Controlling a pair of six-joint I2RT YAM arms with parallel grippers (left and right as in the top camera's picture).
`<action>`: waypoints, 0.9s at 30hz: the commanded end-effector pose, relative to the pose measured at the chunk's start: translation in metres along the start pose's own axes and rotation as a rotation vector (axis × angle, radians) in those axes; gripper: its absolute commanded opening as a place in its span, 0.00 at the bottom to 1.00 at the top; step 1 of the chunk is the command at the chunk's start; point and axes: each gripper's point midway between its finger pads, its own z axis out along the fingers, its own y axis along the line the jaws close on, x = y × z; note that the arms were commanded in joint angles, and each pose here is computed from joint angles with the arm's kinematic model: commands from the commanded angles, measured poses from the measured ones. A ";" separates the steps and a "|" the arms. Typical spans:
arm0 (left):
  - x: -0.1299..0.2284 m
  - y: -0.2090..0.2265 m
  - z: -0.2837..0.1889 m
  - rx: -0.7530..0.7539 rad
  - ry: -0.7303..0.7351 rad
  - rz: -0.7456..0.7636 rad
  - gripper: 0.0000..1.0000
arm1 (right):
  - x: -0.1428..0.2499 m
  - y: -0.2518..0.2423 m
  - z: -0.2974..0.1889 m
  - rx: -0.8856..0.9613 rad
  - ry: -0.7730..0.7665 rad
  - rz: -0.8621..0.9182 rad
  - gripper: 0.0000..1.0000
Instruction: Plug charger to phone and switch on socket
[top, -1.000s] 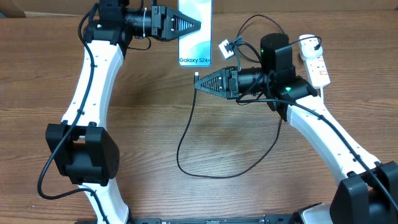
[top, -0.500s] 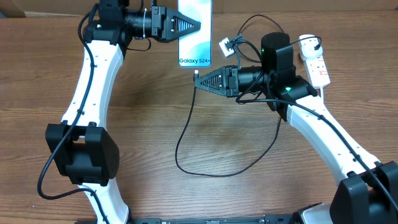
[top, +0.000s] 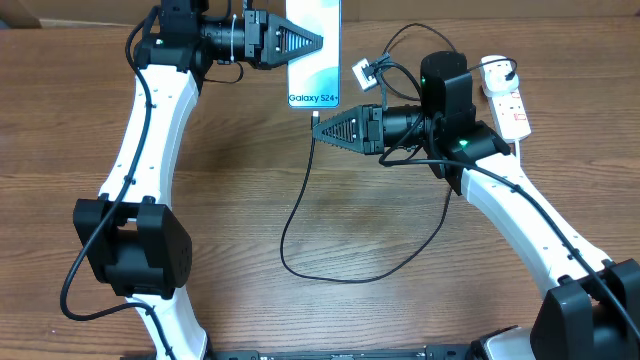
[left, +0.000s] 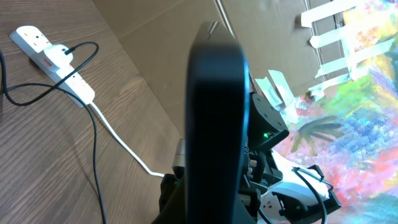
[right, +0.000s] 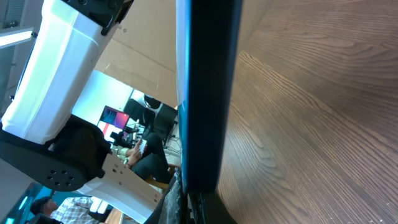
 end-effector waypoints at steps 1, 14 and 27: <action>0.003 -0.032 0.001 0.026 0.015 0.079 0.04 | -0.004 0.005 0.000 -0.008 -0.006 0.003 0.04; 0.004 -0.032 0.001 0.026 0.016 0.071 0.04 | -0.005 0.002 0.001 -0.001 -0.009 0.047 0.04; 0.007 -0.030 0.001 0.024 0.018 0.061 0.04 | -0.005 -0.002 0.002 -0.001 -0.007 0.060 0.04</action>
